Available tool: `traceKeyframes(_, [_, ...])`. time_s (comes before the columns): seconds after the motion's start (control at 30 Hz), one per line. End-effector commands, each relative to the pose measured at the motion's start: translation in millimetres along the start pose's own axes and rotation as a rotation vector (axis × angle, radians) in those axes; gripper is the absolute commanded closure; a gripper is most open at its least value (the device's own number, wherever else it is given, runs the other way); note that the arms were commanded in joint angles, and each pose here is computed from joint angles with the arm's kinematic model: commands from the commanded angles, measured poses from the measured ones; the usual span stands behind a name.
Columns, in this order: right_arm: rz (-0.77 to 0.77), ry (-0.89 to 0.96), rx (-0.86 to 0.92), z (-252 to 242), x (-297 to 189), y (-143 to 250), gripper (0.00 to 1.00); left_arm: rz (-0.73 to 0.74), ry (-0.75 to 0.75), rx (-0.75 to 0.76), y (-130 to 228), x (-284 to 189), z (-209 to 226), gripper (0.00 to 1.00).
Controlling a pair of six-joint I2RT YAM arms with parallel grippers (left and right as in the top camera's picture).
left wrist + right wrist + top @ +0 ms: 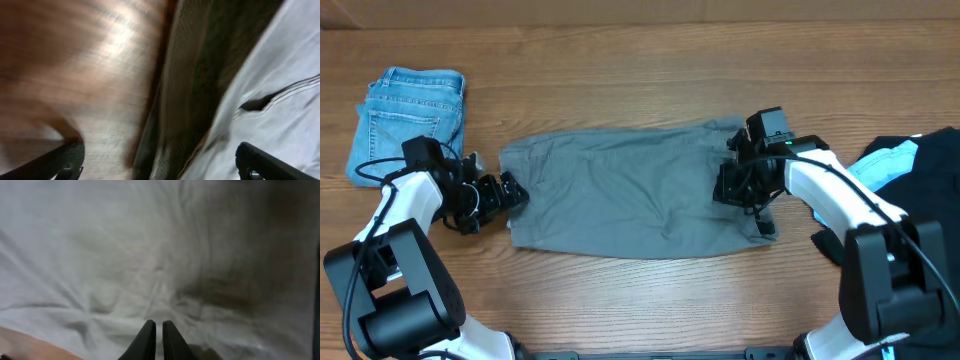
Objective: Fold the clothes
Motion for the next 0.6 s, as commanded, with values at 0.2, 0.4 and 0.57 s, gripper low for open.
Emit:
traceKeyframes(0.2, [-0.003,-0.002,-0.01,3,2,-3,0.91,0.192,0.068,-0.005,36,70,0,0.14])
traceKeyframes(0.4, [-0.003,0.002,-0.01,3,2,-3,0.92,0.217,0.058,0.026,40,85,-3,0.25])
traceKeyframes(0.57, [-0.003,0.002,-0.009,3,2,-3,0.92,0.226,0.044,0.075,42,87,-4,0.35])
Point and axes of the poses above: each gripper's point midway between its finger pads, its own x axis out along the fingers, its own z axis along the line the jaws close on, y = z × x, the point moved 1 cm from there along -x, back along the fingers, and after that the axes turned 6 degrees about x, right-handed, at the moved point
